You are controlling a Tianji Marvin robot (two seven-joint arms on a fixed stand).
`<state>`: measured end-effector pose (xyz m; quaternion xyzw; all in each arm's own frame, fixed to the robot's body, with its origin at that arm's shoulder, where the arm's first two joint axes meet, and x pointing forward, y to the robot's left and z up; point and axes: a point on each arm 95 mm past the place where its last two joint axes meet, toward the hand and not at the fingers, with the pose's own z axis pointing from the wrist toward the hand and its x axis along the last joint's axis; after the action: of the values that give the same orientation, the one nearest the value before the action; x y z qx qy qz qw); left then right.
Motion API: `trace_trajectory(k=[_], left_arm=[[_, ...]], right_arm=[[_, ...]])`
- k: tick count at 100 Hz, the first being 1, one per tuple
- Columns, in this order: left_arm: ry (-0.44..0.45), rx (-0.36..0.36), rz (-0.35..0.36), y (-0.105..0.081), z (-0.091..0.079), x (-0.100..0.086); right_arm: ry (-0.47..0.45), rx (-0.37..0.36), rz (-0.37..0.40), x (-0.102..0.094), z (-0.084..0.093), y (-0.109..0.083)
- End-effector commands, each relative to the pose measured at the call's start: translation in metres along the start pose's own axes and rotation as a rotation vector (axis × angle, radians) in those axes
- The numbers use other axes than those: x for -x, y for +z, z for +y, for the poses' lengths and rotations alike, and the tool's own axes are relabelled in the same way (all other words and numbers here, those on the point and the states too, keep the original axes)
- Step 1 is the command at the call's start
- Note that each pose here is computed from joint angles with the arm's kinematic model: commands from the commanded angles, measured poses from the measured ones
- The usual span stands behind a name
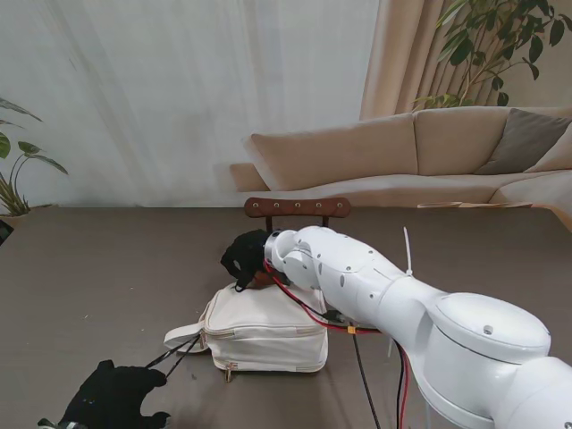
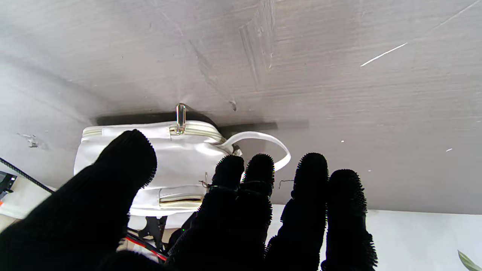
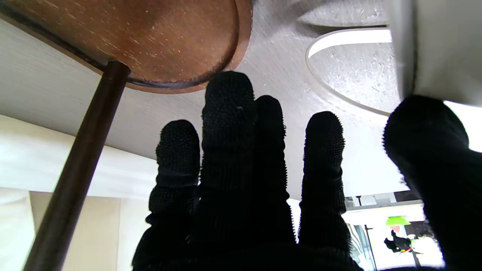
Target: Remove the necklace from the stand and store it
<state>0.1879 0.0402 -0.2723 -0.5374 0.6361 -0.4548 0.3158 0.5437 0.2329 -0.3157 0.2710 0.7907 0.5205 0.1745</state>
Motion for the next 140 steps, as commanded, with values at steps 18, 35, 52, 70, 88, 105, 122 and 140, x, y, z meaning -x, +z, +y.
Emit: trace_trajectory(k=[18, 35, 52, 70, 88, 105, 122, 140], left_arm=[[-0.055, 0.006, 0.023, 0.005, -0.018, -0.007], [-0.103, -0.028, 0.032, 0.011, -0.024, -0.008], [-0.084, -0.074, 0.034, 0.016, -0.032, -0.006], [-0.079, -0.07, 0.041, 0.021, -0.036, -0.006], [-0.079, -0.038, 0.051, 0.027, -0.039, -0.005], [-0.055, 0.029, 0.059, 0.034, -0.042, -0.005], [-0.027, 0.064, 0.067, 0.04, -0.047, -0.006], [-0.042, 0.05, 0.085, 0.048, -0.046, -0.006]], right_arm=[[-0.001, -0.035, -0.011, 0.008, -0.026, -0.01], [-0.014, -0.02, 0.004, 0.006, -0.028, -0.013], [-0.013, -0.008, 0.017, 0.004, -0.027, -0.016], [-0.013, 0.002, 0.031, 0.002, -0.029, -0.019], [-0.011, 0.012, 0.039, 0.001, -0.031, -0.021], [-0.014, 0.022, 0.046, 0.001, -0.032, -0.023], [-0.006, 0.031, 0.047, 0.001, -0.032, -0.022], [-0.006, 0.048, 0.043, 0.0, -0.032, -0.025]])
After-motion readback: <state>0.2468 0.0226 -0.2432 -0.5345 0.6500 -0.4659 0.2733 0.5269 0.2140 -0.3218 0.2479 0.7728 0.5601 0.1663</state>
